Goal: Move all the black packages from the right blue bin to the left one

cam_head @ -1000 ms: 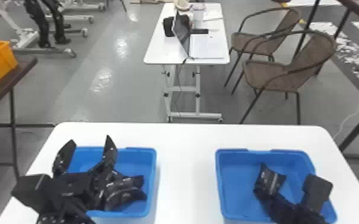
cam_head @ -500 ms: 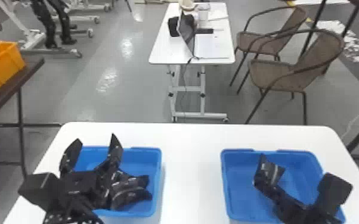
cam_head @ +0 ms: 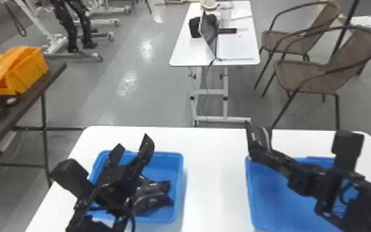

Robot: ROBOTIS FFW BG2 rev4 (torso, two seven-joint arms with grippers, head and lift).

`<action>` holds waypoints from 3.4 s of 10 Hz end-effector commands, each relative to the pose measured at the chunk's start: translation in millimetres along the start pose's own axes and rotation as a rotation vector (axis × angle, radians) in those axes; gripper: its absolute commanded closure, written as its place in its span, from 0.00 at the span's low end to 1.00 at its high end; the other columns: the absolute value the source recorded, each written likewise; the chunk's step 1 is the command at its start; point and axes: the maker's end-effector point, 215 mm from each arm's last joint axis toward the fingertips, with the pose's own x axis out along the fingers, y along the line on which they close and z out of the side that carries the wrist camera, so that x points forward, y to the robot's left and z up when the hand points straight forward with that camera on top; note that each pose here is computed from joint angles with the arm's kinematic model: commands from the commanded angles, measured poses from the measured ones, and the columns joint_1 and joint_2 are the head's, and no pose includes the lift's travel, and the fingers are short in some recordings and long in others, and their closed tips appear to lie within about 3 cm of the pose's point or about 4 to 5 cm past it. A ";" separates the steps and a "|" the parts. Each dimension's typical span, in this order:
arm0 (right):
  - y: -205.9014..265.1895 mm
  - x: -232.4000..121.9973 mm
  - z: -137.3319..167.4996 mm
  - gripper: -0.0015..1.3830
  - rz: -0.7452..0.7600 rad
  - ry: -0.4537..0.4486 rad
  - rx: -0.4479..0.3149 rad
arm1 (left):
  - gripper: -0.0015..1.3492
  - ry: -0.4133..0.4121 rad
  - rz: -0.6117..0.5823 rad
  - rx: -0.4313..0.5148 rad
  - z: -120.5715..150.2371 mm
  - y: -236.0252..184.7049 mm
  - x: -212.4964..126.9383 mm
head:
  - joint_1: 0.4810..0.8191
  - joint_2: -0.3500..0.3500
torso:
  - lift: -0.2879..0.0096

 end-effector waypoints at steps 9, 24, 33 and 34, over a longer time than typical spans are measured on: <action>172.9 86.8 -3.1 0.65 0.565 0.168 -0.183 | 0.07 0.239 -0.332 -0.078 -34.6 -91.0 37.7 | 0.63 0.84 | 0.83; 92.4 58.3 27.0 0.23 0.355 -0.042 -0.216 | 0.91 -0.053 -0.035 0.225 17.8 -2.3 22.2 | 0.63 0.90 | 0.83; -17.0 -25.1 12.4 0.28 -0.049 -0.231 -0.211 | 0.00 -0.099 0.223 0.583 2.0 54.8 -32.2 | 0.63 0.77 | 0.83; -18.4 -27.6 14.0 0.28 -0.061 -0.242 -0.215 | 0.04 -0.131 0.203 0.534 9.1 42.6 -28.1 | 0.63 0.76 | 0.83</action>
